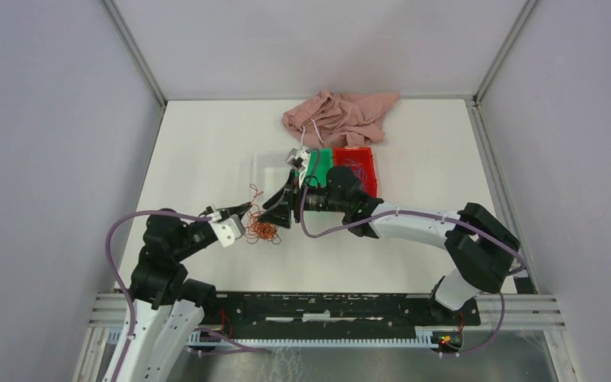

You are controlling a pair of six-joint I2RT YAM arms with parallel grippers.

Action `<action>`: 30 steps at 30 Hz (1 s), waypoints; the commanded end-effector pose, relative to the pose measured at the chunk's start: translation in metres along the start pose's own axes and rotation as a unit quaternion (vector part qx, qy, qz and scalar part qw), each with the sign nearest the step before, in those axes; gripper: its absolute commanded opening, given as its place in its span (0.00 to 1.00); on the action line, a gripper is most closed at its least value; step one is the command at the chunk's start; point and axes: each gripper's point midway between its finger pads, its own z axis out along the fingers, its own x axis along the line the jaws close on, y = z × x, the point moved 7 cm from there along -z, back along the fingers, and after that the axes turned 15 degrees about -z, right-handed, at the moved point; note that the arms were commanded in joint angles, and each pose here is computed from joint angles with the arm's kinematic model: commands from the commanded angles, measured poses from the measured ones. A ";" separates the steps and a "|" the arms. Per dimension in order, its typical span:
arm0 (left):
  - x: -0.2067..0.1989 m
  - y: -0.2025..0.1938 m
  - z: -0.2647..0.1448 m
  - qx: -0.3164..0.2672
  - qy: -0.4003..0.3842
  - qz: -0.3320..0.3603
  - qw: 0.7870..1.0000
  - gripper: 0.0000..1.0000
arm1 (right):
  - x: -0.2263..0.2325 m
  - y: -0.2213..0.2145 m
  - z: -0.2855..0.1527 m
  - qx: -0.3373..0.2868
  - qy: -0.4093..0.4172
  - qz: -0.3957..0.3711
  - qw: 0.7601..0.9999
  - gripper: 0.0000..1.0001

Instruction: Untangle the cables

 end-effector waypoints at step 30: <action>0.037 0.146 -0.028 -0.175 0.060 0.027 0.982 0.03 | -0.030 -0.068 0.040 -0.042 -0.087 0.082 0.992 0.39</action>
